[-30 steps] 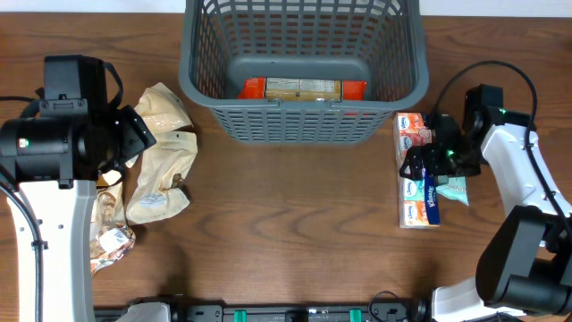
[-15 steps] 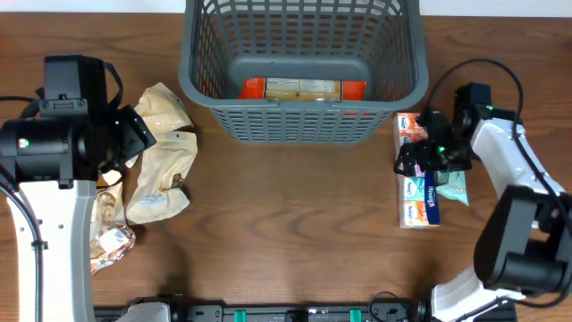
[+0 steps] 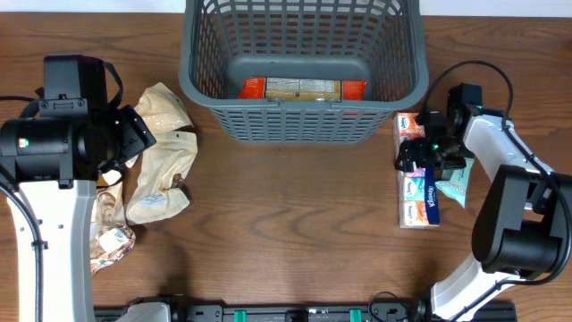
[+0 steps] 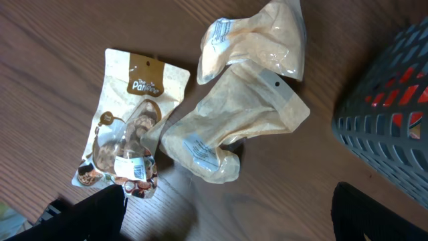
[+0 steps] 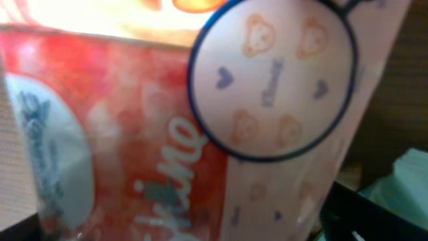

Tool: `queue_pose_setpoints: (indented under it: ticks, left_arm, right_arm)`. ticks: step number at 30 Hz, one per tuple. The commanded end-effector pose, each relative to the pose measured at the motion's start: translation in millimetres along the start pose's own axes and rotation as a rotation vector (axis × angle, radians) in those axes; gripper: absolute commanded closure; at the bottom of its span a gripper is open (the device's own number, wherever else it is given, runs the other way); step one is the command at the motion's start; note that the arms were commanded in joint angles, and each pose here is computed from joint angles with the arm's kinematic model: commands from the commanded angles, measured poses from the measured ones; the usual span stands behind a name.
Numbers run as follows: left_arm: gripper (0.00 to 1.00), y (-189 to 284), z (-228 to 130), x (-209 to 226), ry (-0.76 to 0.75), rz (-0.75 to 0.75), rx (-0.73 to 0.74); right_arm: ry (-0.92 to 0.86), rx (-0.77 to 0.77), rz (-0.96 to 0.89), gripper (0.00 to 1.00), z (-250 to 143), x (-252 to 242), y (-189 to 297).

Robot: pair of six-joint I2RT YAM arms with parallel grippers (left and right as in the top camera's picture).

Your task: Pack container

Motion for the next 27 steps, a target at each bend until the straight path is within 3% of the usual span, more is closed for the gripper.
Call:
queue_pose_setpoints:
  ticks: [1, 7, 10, 18, 22, 27]
  left_arm:
    - [0.13, -3, 1, 1, -0.013, 0.01, 0.006]
    - [0.12, -3, 1, 1, -0.013, 0.01, 0.006]
    - [0.13, -3, 1, 1, -0.013, 0.011, 0.006]
    - [0.13, -3, 1, 1, -0.013, 0.011, 0.006]
    - [0.13, -3, 1, 1, -0.014, 0.01, 0.006]
    - [0.12, -3, 0, 1, -0.014, 0.011, 0.006]
  right_arm:
    - [-0.059, 0.027, -0.062, 0.13, -2, -6, -6]
    - [-0.095, 0.024, -0.109, 0.25, -1, -12, -6]
    - [-0.096, 0.019, -0.109, 0.53, -1, -12, -6]
    - [-0.145, -0.005, -0.109, 0.97, 6, -12, 2]
    - [-0.142, -0.116, -0.117, 0.99, 35, -15, 42]
    - [-0.15, -0.342, -0.136, 0.99, 85, -24, 137]
Point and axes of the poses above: each gripper's point midway between its finger pads, its own y axis back along the fingers, its own x axis along the line the jaws close on, z = x × y, the point moved 5 cm from there along y, back along the fingers, and after that the axes turned 5 degrees about y, right-handed, at the moved point
